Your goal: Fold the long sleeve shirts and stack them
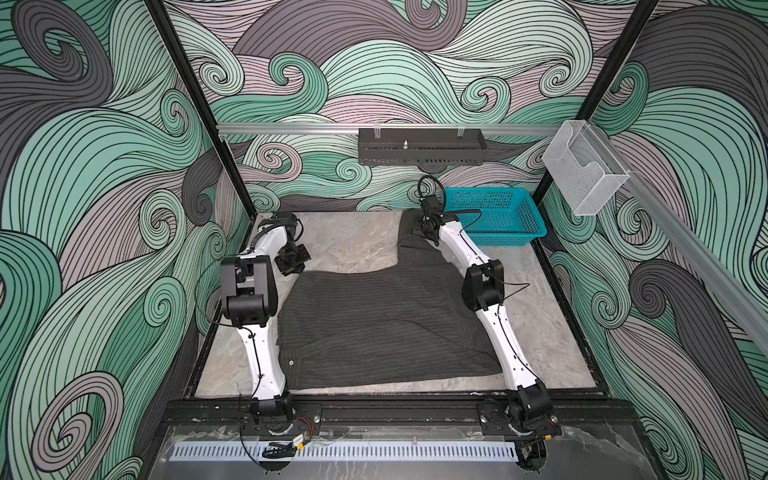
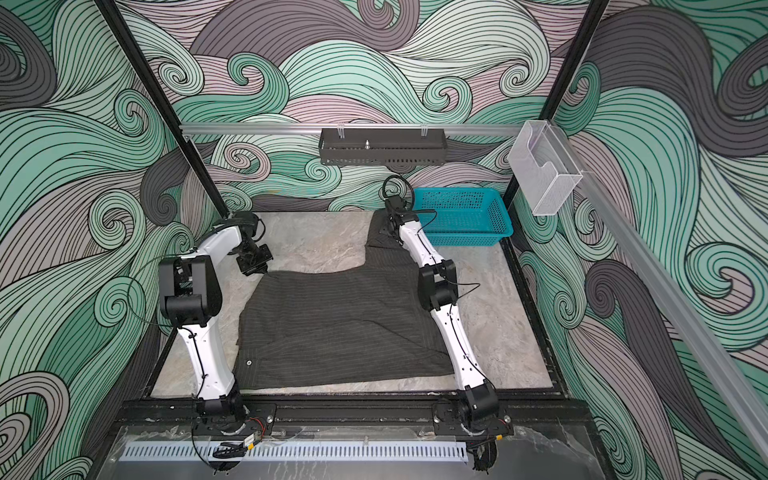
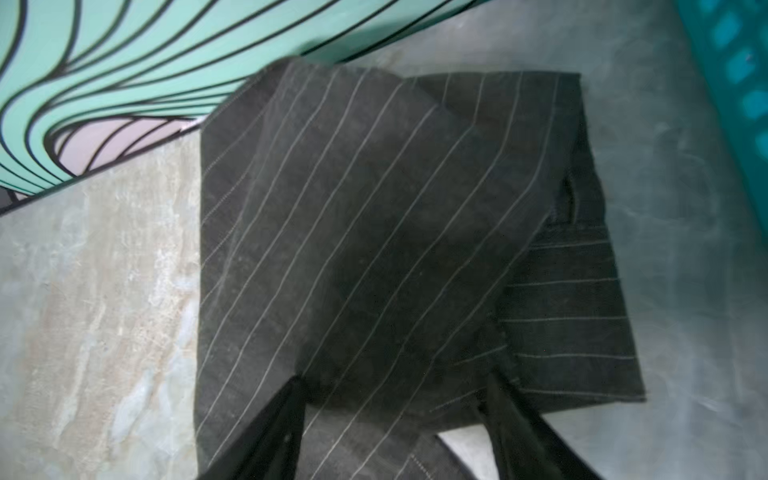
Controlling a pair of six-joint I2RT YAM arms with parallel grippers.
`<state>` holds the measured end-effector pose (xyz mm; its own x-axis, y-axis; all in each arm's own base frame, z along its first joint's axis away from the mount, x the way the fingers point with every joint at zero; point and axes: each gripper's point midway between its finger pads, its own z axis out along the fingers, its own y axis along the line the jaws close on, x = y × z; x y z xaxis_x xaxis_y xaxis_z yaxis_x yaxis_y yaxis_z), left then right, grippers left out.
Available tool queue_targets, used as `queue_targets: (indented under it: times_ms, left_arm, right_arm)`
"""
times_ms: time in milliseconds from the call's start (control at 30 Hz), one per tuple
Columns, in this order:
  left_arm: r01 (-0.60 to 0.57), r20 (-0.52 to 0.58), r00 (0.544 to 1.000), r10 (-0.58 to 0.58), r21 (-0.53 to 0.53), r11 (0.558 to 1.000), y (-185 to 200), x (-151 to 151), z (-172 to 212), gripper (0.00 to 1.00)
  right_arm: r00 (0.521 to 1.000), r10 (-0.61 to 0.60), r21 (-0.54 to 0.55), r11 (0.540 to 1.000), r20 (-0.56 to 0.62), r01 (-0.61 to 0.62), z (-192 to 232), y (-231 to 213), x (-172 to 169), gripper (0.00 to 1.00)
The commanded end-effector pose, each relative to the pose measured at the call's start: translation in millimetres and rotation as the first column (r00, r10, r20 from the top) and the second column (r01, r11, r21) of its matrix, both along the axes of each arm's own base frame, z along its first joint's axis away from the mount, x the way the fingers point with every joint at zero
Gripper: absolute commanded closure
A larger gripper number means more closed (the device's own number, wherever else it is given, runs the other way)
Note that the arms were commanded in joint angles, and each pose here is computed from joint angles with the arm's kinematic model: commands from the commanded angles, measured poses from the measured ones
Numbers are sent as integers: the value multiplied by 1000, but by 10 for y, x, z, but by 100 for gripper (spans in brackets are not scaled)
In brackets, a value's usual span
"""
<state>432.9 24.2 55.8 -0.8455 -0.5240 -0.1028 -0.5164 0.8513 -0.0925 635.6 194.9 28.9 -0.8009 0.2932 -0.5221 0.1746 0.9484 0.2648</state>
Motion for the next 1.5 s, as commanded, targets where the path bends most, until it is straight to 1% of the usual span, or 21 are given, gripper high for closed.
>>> queue_targets:
  times_ms: [0,33,67,100,167,233,367,467,600,633,667,700,767,833,933,1067,1267,1367,1400,1467]
  left_arm:
    - [-2,12,1000,2,-10,1000,-27,17,73,100]
    - [-2,13,1000,2,-8,1000,-23,17,83,100]
    - [-1,12,1000,2,-8,1000,-24,13,79,100]
    - [-1,14,1000,2,-9,1000,-29,15,87,100]
    - [0,14,1000,1,-7,1000,-21,12,93,100]
    - [-1,12,1000,1,-3,1000,-15,9,86,100]
    - [-3,12,1000,3,9,1000,19,19,86,100]
    - [-4,5,1000,4,9,1000,33,16,69,100]
    - [-4,-3,1000,4,8,1000,31,-8,66,100]
    - [-6,-3,1000,6,7,1000,29,-12,67,100]
    - [-7,-3,1000,7,4,1000,23,-17,66,100]
    - [-7,0,1000,7,0,1000,16,-17,70,100]
    - [-8,2,1000,8,-6,1000,-4,-32,68,100]
    - [-9,2,1000,9,-7,1000,-9,-47,71,100]
    - [-7,0,1000,7,-9,1000,-20,-58,76,100]
    - [-11,17,1000,11,-9,1000,-20,-61,133,100]
    - [-2,45,999,2,-14,1000,-58,-31,241,100]
    - [2,61,998,-1,-9,1000,-51,-19,308,100]
    - [2,65,998,-1,-6,1000,-46,-18,325,100]
    - [3,69,998,-2,-5,1000,-45,-15,340,100]
  right_arm:
    - [989,-24,49,998,-149,32,-379,-12,-228,49]
    - [988,-14,58,998,-153,23,-377,8,-236,56]
    - [989,-4,64,998,-149,14,-348,23,-233,67]
    - [990,4,68,998,-141,6,-305,39,-226,75]
    - [995,25,73,997,-98,-18,-128,65,-169,91]
    - [999,38,65,997,-36,-36,137,76,-98,100]
    - [994,63,35,997,90,-67,764,46,-6,100]
    - [988,89,14,996,129,-91,1100,25,-65,100]
    - [982,124,-8,992,141,-124,1318,17,-181,100]
    - [982,130,-5,991,136,-130,1318,22,-204,99]
    - [983,131,-7,991,132,-132,1290,33,-215,77]
    - [983,133,-12,991,125,-133,1244,48,-221,64]
    - [984,141,-6,990,107,-141,1115,119,-217,49]
    - [987,131,13,991,88,-132,947,178,-185,40]
    - [992,113,38,993,54,-115,650,270,-139,32]
    - [997,74,47,996,-10,-73,250,293,-151,30]
    - [995,65,56,997,-82,-61,-89,379,-258,29]
    - [990,73,28,997,-120,-70,-188,379,-349,34]
    - [989,70,18,997,-132,-69,-214,367,-377,38]
    - [986,67,-5,998,-154,-69,-259,340,-429,47]
